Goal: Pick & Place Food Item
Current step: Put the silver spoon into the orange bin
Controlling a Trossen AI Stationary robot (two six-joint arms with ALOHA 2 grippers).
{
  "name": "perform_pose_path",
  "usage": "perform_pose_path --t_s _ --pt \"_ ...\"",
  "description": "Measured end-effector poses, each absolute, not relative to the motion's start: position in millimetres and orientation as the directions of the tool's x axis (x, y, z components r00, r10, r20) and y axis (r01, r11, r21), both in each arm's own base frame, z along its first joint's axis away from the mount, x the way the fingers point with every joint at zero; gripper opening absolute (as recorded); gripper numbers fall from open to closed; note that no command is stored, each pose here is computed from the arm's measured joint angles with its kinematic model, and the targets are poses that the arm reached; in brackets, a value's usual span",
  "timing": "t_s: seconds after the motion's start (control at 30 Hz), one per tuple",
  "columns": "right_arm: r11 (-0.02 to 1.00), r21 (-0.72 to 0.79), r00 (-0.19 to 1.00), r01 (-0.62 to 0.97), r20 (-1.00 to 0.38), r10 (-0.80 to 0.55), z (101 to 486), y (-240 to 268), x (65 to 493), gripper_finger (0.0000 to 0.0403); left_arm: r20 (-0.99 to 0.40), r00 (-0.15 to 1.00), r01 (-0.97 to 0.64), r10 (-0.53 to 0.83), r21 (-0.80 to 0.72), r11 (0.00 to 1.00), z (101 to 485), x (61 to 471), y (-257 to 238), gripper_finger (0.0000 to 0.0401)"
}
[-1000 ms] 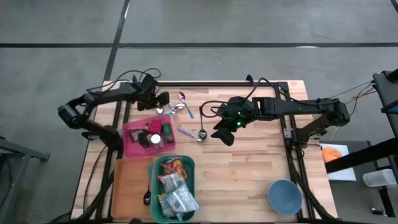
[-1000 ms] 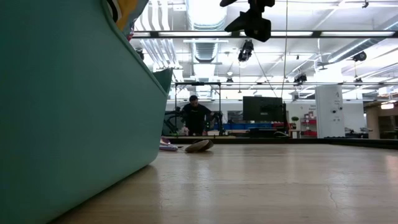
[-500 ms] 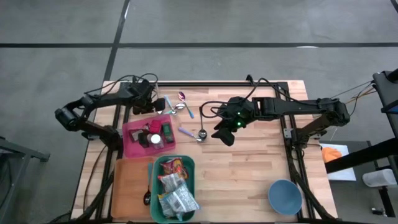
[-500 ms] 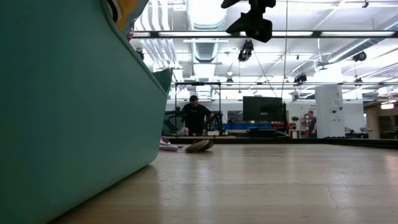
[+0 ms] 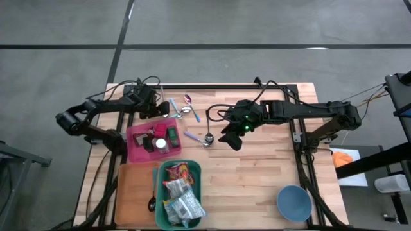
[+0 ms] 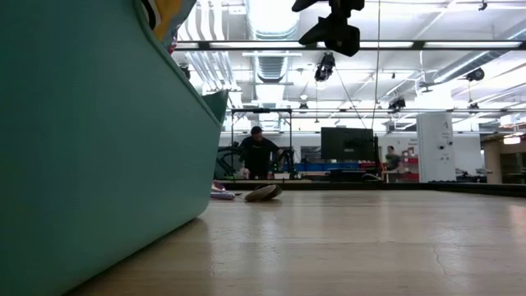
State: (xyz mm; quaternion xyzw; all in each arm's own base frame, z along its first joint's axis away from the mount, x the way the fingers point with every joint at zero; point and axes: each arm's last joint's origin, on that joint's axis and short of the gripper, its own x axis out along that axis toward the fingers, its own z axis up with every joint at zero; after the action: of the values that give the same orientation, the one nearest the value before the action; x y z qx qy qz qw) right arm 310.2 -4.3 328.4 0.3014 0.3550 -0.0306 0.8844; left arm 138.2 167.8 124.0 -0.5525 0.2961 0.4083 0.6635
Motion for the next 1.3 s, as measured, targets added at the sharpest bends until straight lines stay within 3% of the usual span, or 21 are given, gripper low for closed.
perform_pose_path --t_s 0.37,0.9,1.3 --pt "0.817 0.511 0.747 0.267 -0.646 0.16 328.5 -4.3 310.3 0.0233 -0.828 0.52 -0.853 0.211 -0.514 0.088 117.3 143.3 173.2 0.0228" --pt "0.818 0.508 0.741 0.27 -0.652 0.16 327.7 -4.3 310.0 0.0233 -0.831 0.517 -0.856 0.206 -0.51 0.09 108.6 145.9 176.7 0.0121" --pt "0.816 0.508 0.737 0.275 -0.657 0.16 327.3 -4.3 309.5 0.0233 -0.831 0.517 -0.856 0.206 -0.505 0.109 108.3 145.9 176.6 0.011"
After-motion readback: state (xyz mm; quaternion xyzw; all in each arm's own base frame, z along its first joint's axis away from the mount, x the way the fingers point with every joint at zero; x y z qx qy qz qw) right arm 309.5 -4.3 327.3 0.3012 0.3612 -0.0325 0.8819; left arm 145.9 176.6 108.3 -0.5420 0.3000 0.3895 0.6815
